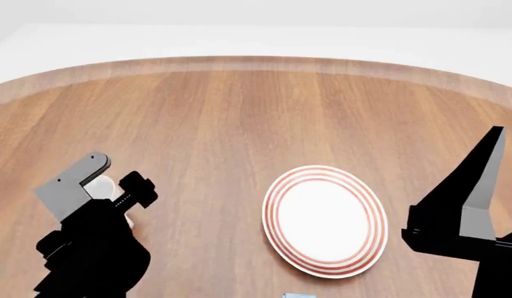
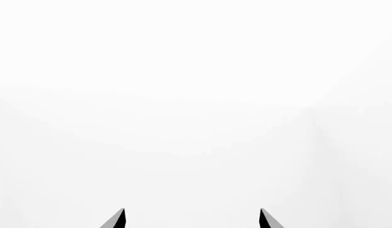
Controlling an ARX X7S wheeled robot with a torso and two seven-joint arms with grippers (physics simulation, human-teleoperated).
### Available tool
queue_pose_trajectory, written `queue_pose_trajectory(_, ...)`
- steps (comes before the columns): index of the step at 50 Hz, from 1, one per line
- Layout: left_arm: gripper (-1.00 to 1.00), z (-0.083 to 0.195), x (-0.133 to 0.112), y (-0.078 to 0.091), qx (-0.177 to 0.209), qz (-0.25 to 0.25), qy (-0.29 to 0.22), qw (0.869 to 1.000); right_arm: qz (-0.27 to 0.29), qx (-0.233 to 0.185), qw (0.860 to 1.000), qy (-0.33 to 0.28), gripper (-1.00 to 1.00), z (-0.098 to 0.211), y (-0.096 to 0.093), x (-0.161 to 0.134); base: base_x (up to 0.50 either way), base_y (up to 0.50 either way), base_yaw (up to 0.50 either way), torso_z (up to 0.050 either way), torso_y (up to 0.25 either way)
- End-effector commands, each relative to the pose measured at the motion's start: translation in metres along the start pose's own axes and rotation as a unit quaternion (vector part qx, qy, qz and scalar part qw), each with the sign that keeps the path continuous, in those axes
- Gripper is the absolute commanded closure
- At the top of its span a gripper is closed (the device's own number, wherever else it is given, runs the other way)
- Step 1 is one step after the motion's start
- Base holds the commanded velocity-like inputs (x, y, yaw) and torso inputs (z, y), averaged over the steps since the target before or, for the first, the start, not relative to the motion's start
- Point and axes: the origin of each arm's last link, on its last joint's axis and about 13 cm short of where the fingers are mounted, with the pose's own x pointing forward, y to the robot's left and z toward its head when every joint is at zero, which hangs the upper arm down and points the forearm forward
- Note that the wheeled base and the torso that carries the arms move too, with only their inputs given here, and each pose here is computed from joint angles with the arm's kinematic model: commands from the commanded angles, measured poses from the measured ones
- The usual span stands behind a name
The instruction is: Pick up the white mug and put it on the plate, and put the chocolate pudding to the right of the plate.
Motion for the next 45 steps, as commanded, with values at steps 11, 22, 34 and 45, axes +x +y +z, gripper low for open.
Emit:
queue_pose_trajectory(11, -1.00, -0.021, 0.024, -0.012, -0.010, 0.055, 0.036, 0.998, 0.007, -0.005, 1.000, 0.000, -1.00, 0.000, -0.001, -0.001, 0.00, 0.00, 0.00, 0.000, 0.000)
queue_pose_trajectory(22, -1.00, -0.029, 0.030, -0.017, 0.002, 0.049, 0.049, 0.998, 0.009, -0.002, 1.000, 0.003, -1.00, 0.000, 0.000, -0.001, 0.00, 0.00, 0.00, 0.000, 0.000)
queue_pose_trajectory(34, -1.00, -0.035, 0.038, -0.021, 0.017, 0.030, 0.059, 0.998, 0.010, -0.002, 1.000, 0.002, -1.00, 0.000, 0.000, -0.001, 0.00, 0.00, 0.00, 0.000, 0.000)
queue_pose_trajectory(45, -1.00, -0.038, 0.045, -0.020, 0.021, 0.039, 0.055, 0.997, 0.011, -0.002, 1.000, 0.003, -1.00, -0.001, 0.000, -0.002, 0.00, 0.00, 0.00, 0.000, 0.000)
